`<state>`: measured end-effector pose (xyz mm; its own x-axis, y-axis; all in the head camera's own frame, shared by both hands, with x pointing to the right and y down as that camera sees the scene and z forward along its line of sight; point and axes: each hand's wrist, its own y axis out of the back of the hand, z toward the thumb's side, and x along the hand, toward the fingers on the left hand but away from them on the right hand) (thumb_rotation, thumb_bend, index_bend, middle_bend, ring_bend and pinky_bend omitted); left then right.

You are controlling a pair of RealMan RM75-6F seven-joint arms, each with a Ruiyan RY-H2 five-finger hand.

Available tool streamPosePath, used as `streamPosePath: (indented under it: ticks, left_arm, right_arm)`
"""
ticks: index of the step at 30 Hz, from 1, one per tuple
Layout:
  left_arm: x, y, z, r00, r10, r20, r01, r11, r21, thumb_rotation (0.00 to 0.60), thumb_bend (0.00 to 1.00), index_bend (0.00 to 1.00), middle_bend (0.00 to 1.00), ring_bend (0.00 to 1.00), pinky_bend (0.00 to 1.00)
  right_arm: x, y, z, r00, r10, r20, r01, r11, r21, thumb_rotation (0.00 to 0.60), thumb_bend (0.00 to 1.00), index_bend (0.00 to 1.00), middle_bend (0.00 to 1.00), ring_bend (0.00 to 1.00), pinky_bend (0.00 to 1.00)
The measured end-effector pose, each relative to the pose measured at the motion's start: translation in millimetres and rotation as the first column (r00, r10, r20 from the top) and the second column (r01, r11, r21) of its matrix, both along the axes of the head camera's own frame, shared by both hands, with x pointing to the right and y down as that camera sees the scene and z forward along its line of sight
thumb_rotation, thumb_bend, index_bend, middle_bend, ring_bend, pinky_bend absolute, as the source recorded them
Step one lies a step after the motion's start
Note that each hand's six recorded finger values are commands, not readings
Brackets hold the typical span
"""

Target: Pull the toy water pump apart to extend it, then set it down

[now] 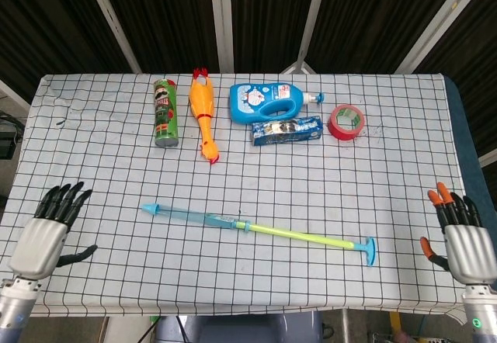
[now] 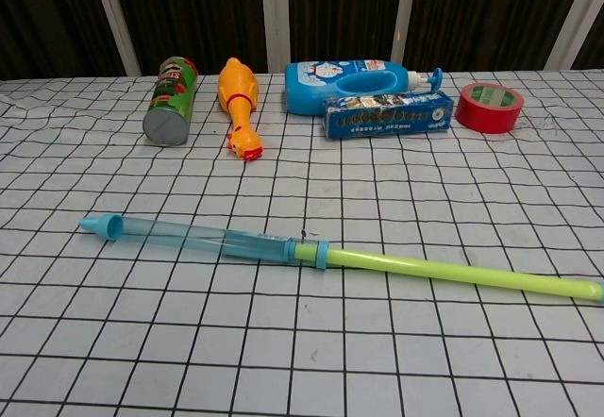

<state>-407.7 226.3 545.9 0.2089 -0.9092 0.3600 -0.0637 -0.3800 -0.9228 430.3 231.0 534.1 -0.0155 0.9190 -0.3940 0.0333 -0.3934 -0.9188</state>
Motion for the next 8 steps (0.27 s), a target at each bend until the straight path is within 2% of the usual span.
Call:
streamPosePath:
  ticks: [3,8]
  left_arm:
    - [-18.2,15.9,-1.2,0.999,-0.013,0.029,0.013,1.0,0.003,0.6,0.14,0.0,0.0,0.0,0.0]
    - [-32.9,20.1,-0.3,0.998,-0.012,0.064,0.01,1.0,0.026,0.6,0.14,0.0,0.0,0.0,0.0]
  right_arm:
    - [7.5,14.6,-3.6,1.0,0.001,0.007,-0.001,1.0,0.014,0.6,0.39,0.0,0.0,0.0,0.0]
    - [10.6,23.3,0.5,1.0,0.0,0.019,0.0,1.0,0.007,0.6,0.39,0.0,0.0,0.0,0.0]
